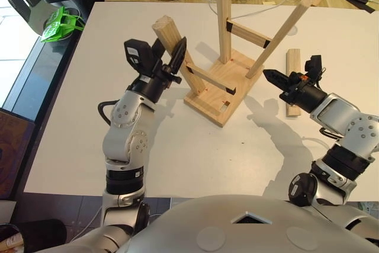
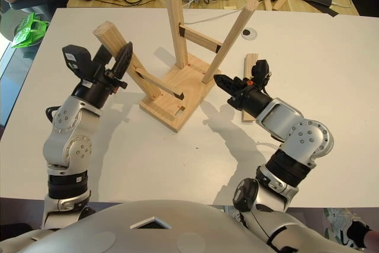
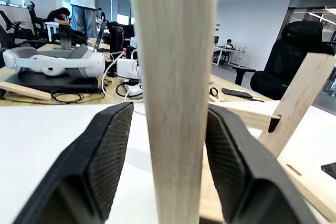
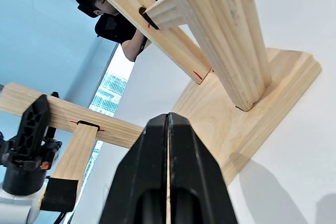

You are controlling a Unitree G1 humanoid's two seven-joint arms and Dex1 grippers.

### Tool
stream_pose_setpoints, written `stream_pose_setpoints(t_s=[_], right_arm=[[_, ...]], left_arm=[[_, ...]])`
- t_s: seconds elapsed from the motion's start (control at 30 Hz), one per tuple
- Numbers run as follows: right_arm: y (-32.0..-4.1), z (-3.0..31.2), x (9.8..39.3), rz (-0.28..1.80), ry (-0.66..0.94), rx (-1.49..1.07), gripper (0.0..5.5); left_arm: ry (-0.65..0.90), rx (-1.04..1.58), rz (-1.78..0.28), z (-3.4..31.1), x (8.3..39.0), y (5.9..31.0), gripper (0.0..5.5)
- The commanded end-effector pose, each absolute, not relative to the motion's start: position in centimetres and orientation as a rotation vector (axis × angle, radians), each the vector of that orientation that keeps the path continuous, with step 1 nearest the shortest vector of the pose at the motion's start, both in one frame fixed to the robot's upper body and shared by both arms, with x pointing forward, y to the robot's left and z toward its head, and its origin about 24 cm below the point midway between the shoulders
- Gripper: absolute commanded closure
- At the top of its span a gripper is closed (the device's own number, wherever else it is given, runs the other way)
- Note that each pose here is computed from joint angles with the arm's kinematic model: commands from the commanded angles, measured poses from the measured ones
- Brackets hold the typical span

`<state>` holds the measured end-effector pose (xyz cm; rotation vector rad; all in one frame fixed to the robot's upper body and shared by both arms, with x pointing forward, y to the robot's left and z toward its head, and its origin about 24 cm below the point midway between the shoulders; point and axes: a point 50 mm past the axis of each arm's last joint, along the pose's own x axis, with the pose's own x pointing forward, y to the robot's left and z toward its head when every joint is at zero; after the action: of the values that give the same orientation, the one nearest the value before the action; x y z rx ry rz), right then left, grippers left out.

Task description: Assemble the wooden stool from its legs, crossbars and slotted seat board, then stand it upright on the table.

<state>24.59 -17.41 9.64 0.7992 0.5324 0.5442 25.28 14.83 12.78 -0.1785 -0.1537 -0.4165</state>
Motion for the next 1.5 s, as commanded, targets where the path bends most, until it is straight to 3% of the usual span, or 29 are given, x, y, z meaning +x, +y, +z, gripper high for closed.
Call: stream_pose_setpoints(t_s=[0.03,0.2,0.33,0.43,0.7,0.77,0.97,1.03,1.2,1.27,1.5], right_arm=[[-17.4,9.4,24.4,0.553,0.543,0.799,5.50],[-17.2,9.2,23.9,0.556,0.536,0.800,5.50],[-17.5,10.3,24.2,0.553,0.492,0.736,5.50],[-19.3,10.9,24.3,0.464,0.462,0.645,5.50],[-22.9,11.3,24.9,0.186,0.505,0.414,4.14],[-22.7,11.1,25.4,0.091,0.538,0.384,3.73],[-19.0,9.3,26.3,-0.114,0.744,0.296,3.73],[-18.7,8.5,25.7,-0.157,0.798,0.192,3.43],[-19.7,8.9,26.1,-0.245,0.694,-0.066,2.63],[-19.8,8.1,26.1,-0.256,0.734,-0.036,2.31],[-18.9,6.4,25.5,-0.266,0.914,0.150,2.31]], left_arm=[[-0.276,-0.171,-0.484,16.4,25.3,13.1,2.52],[-0.336,-0.204,-0.520,19.5,25.6,12.6,2.52],[-0.266,-0.240,-0.507,18.6,25.3,12.6,2.52],[-0.196,-0.313,-0.547,17.7,24.2,11.4,2.52],[-0.246,-0.413,-0.502,19.5,23.7,10.4,2.49],[-0.321,-0.389,-0.478,21.3,24.3,10.9,2.49],[-0.493,-0.284,-0.411,25.5,26.5,13.1,2.49],[-0.502,-0.282,-0.416,25.7,26.7,13.1,2.49],[-0.496,-0.284,-0.408,25.3,26.6,13.1,2.49],[-0.493,-0.283,-0.403,25.1,26.6,13.2,2.49],[-0.497,-0.281,-0.395,25.2,26.7,13.3,2.49]])
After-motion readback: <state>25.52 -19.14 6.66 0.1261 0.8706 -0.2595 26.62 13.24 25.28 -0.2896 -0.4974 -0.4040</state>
